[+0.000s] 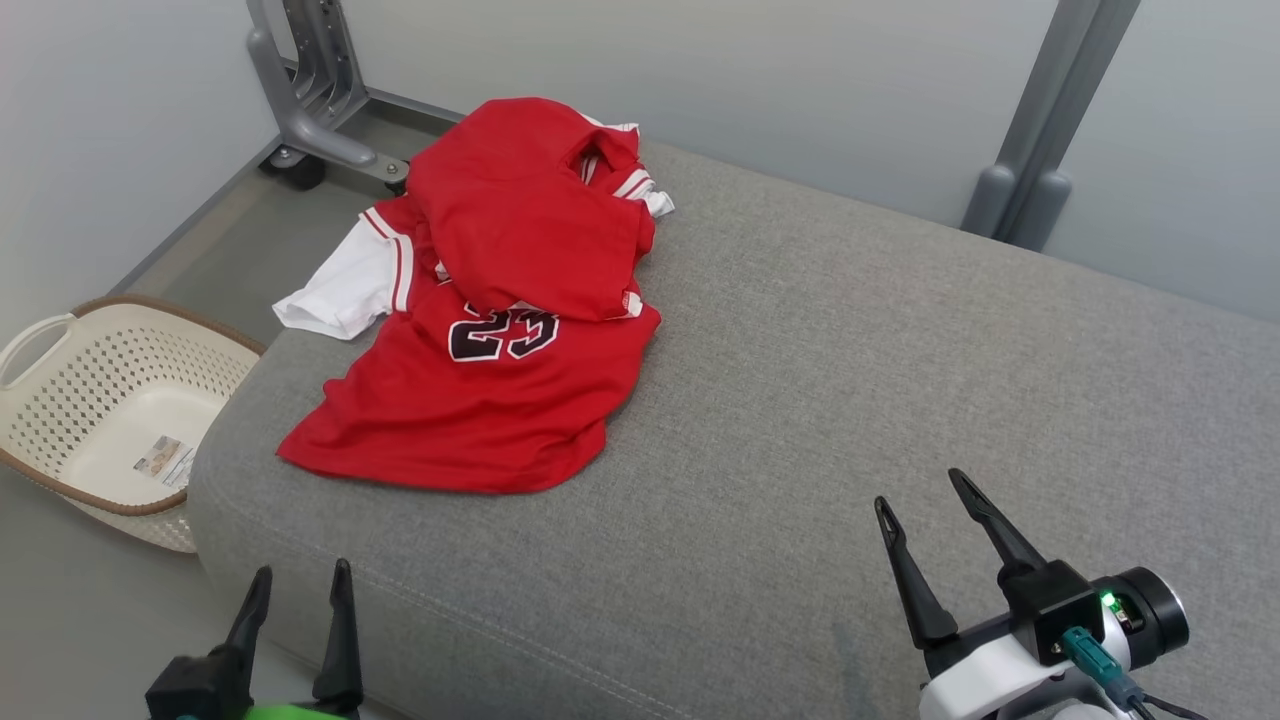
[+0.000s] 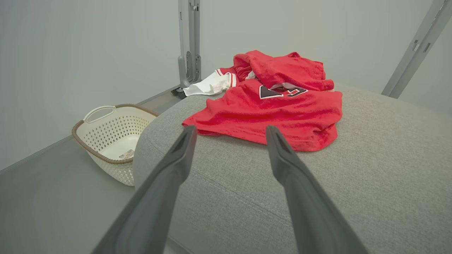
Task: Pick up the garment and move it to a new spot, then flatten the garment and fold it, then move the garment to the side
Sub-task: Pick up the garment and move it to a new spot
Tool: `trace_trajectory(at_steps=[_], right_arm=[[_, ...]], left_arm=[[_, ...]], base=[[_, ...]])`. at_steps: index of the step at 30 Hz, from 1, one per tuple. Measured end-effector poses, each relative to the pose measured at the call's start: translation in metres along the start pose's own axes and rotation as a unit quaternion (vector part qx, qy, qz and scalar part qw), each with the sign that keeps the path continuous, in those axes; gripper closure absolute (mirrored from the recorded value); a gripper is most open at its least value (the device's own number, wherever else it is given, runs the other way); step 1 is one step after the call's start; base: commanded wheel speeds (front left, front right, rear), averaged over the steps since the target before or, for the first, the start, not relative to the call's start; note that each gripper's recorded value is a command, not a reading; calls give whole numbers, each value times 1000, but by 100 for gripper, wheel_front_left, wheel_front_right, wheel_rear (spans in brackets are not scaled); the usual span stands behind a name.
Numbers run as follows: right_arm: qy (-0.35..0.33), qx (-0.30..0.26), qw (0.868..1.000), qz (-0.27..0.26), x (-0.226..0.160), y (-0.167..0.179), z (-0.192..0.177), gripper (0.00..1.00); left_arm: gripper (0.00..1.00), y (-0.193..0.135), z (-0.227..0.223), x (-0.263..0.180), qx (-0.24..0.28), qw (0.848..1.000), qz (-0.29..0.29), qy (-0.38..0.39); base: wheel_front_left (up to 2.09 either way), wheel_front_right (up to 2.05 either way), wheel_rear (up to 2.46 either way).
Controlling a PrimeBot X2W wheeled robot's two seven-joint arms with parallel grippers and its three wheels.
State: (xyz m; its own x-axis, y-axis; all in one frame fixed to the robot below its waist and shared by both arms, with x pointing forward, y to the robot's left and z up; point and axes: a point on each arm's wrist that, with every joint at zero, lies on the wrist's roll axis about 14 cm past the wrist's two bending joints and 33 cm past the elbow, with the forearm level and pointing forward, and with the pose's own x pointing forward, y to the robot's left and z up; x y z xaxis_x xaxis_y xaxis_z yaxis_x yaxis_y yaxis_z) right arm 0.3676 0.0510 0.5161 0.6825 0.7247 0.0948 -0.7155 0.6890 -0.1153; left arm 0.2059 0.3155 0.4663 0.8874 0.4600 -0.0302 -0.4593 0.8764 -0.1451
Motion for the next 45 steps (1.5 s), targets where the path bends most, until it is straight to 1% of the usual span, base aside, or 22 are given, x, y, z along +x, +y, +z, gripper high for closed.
trace_trajectory(at_steps=[3,5,9,14,17,19,23,25,26,27,28,29,30,33,35,39,42,45], right_arm=[[3,-7,1000,6,2,-4,-4,0],[-1,-16,1000,9,8,-10,-4,0],[-2,-29,1000,12,19,-25,-11,0],[15,-23,1000,3,25,-46,-36,0],[30,-14,999,-8,26,-58,-56,0],[39,-7,999,-17,26,-66,-67,0],[61,7,998,-35,20,-79,-92,0],[72,13,996,-48,13,-86,-101,0],[78,15,995,-56,9,-90,-105,0],[83,17,994,-63,5,-93,-108,0],[88,18,993,-71,1,-97,-111,0],[92,18,992,-78,-3,-101,-114,0],[97,18,991,-86,-7,-105,-116,0],[109,21,989,-101,-18,-110,-120,0],[105,23,988,-108,-20,-111,-116,0],[98,32,988,-114,-21,-105,-106,0],[90,40,988,-116,-23,-97,-96,0],[81,46,989,-116,-24,-88,-85,0]], left_arm=[[0,-10,-10,19,-10,1000,-12,23],[0,-17,-10,40,-18,999,-19,38],[0,-34,-7,87,-10,996,-42,75],[0,-57,-15,139,9,990,-68,125],[0,-66,-41,157,16,980,-75,182],[0,-69,-61,164,25,971,-76,223],[0,-69,-109,162,44,945,-75,317],[0,-70,-125,162,51,935,-77,342],[9,-69,-130,165,55,932,-78,350],[53,-71,-134,167,55,929,-79,358],[71,-74,-139,168,52,926,-82,365],[93,-76,-143,168,51,923,-84,372],[100,-78,-146,169,51,921,-86,376],[100,-88,-150,170,43,918,-99,383],[100,-90,-146,170,32,919,-103,379],[100,-105,-131,165,14,925,-136,356],[100,-120,-107,162,4,930,-177,322],[100,-127,-61,170,15,938,-217,270]], base=[[0,0,0],[0,0,0],[0,0,0],[0,0,0],[0,0,0],[0,0,0],[0,0,0],[0,0,0],[0,0,0],[0,0,0],[0,0,0],[0,0,0],[0,0,0],[0,0,0],[0,0,0],[0,0,0],[0,0,0],[0,0,0]])
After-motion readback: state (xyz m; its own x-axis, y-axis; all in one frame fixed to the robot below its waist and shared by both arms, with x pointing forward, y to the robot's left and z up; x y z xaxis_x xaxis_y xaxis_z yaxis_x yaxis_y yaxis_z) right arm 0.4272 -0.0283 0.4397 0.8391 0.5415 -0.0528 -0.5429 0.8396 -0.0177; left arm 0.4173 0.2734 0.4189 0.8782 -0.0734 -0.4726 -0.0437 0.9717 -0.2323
